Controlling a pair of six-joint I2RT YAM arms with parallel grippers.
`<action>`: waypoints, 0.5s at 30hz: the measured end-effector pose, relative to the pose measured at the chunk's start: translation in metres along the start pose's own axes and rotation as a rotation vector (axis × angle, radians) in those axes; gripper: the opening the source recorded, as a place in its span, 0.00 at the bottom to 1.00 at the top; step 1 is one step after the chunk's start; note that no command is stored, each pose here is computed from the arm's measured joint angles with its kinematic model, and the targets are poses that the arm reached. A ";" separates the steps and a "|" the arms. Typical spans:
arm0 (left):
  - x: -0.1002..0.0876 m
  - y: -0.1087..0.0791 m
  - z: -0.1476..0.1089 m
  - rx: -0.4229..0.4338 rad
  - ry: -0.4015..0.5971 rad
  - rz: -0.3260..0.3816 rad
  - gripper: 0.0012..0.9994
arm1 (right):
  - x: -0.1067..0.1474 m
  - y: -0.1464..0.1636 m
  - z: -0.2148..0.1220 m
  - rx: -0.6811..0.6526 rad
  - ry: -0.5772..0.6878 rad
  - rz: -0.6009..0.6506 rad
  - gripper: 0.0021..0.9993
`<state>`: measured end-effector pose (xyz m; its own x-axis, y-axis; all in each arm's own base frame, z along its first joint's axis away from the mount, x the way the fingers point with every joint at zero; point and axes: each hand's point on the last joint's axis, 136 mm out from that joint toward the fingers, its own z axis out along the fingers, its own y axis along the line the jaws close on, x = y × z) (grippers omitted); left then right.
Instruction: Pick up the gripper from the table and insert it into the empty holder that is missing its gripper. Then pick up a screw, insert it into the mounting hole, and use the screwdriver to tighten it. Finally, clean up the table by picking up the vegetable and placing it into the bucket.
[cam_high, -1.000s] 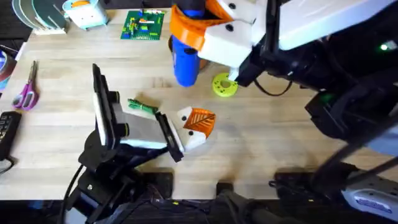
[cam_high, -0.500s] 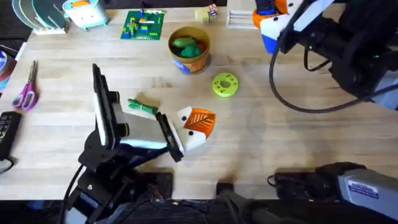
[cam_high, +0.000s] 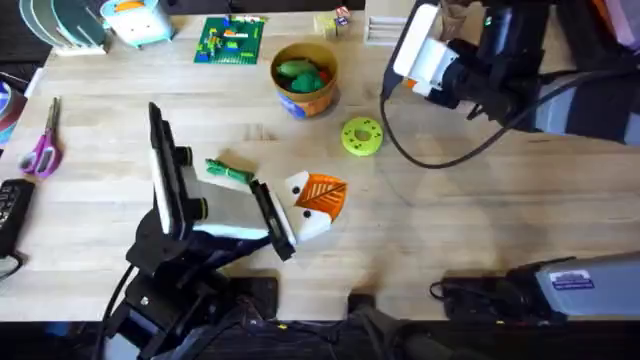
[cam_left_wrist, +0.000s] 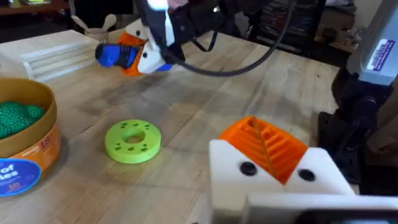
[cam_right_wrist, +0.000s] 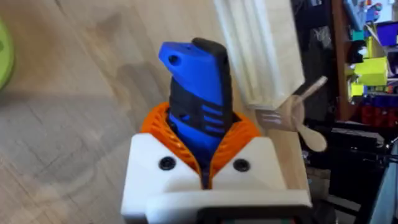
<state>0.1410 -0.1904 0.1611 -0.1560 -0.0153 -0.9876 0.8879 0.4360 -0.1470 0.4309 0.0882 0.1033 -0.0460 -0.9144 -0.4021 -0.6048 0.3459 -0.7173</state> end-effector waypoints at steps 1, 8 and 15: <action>0.000 0.000 0.000 0.000 0.000 0.000 0.02 | 0.004 0.009 0.006 -0.020 0.023 -0.030 0.02; 0.000 0.000 0.000 0.000 0.000 0.000 0.02 | 0.017 0.050 0.027 -0.115 0.119 -0.167 0.15; 0.000 0.000 0.000 0.000 0.000 0.000 0.02 | 0.003 0.034 0.027 -0.082 0.119 -0.205 0.97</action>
<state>0.1410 -0.1904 0.1611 -0.1557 -0.0155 -0.9877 0.8878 0.4361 -0.1468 0.4318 0.1026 0.0626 -0.0063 -0.9838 -0.1792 -0.6735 0.1366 -0.7265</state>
